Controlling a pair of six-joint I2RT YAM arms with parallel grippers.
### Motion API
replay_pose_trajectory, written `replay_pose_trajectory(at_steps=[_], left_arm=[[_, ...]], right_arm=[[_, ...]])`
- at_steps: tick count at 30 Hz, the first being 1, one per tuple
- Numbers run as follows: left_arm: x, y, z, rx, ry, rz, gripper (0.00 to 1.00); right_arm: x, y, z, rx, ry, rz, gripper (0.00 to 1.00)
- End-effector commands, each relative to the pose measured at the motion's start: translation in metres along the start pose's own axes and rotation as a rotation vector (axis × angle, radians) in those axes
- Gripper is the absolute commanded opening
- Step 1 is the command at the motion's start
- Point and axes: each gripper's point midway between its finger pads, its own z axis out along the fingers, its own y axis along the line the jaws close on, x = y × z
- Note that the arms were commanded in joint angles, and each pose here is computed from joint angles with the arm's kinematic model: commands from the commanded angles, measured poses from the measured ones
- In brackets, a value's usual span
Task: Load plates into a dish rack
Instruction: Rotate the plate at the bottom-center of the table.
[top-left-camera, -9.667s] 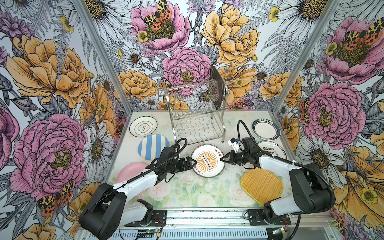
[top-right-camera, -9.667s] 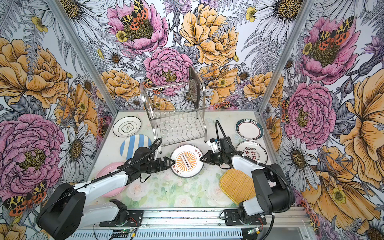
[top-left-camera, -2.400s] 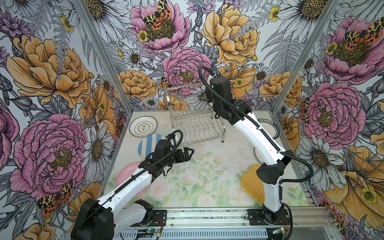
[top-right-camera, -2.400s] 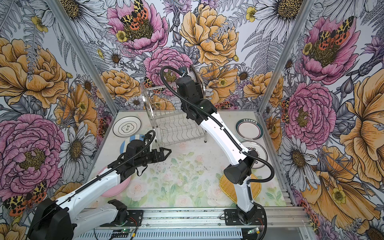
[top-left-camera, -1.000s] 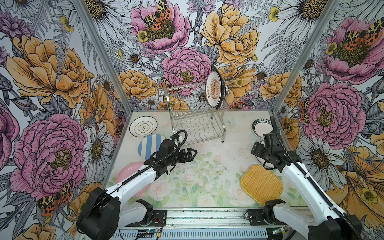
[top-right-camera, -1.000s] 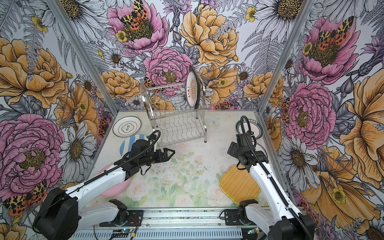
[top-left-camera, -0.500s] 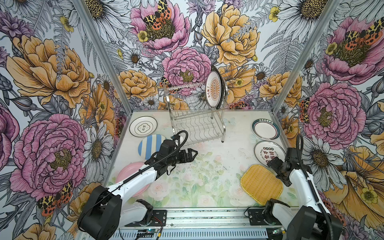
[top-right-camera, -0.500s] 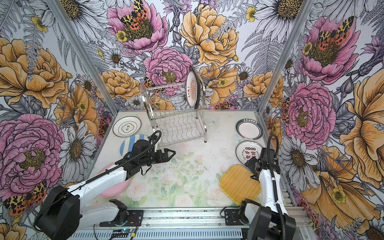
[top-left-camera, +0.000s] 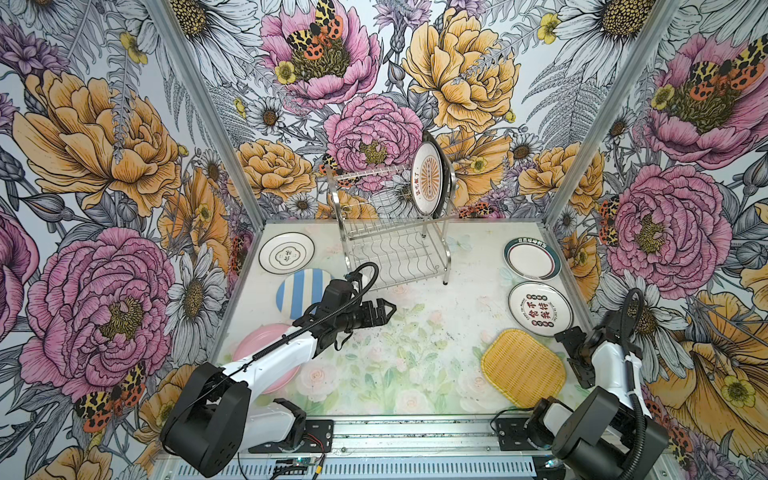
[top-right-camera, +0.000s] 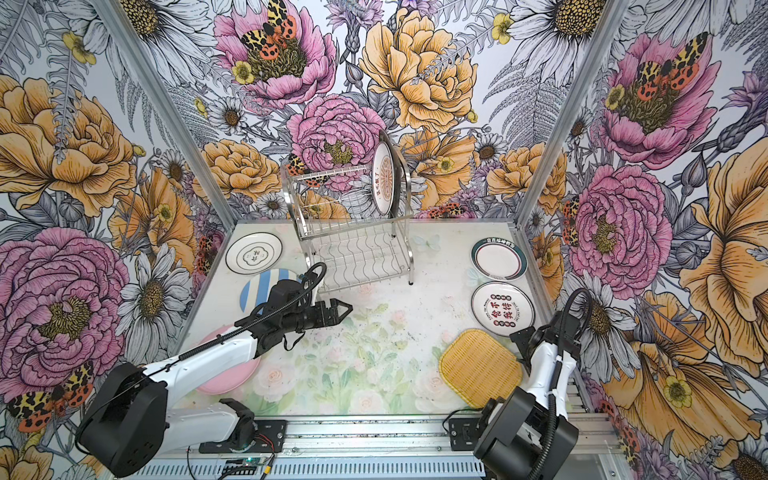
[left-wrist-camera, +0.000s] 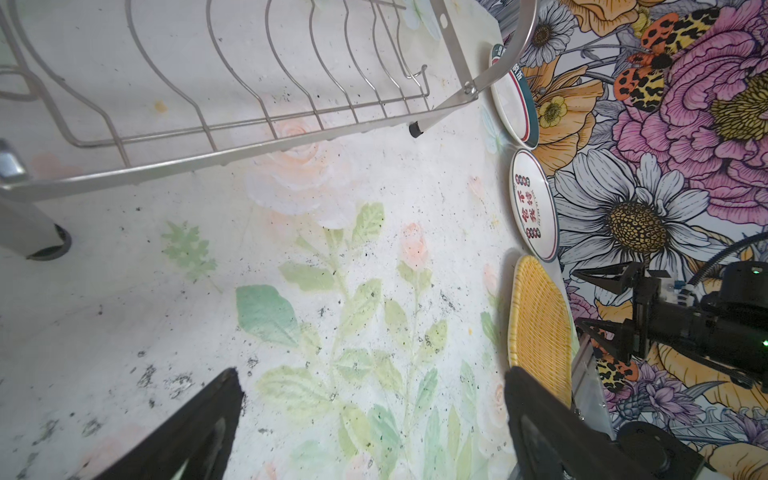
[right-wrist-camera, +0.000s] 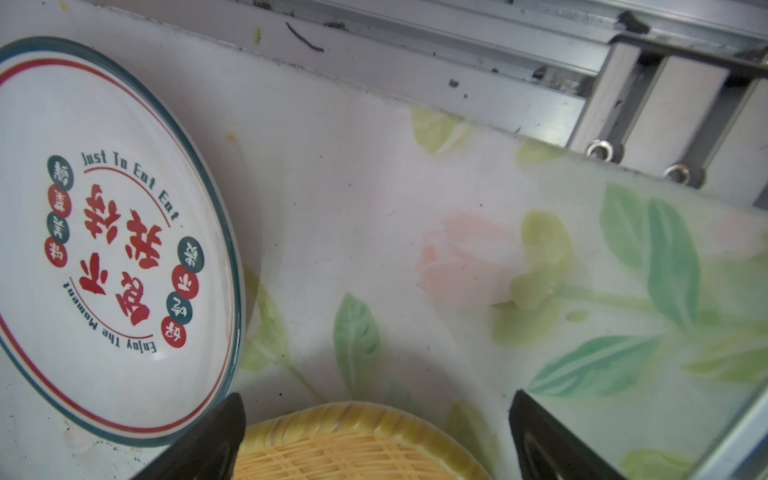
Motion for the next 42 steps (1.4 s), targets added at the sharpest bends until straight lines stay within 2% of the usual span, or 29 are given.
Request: replay_pose_trajectory(at_steps=[1,15,26,42], left_arm=[[-0.011,-0.015,-0.002,0.045,-0.020,0.032,0.99],[-0.009,-0.007,-0.003,0.034,-0.028,0.020,0.99],[-0.008,-0.007,-0.004,0.036,-0.031,0.019,0.99],[-0.007,-0.006,-0.005,0.031,-0.037,0.012,0.99]], right_arm=[[0.001,0.003,0.004,-0.029,0.009,0.030,0.99],[0.035,0.011,0.017,-0.102,0.112,0.044,0.99],[0.070,0.036,0.012,-0.178,0.178,0.015,0.99],[0.113,0.082,0.011,-0.278,0.233,-0.102,0.99]])
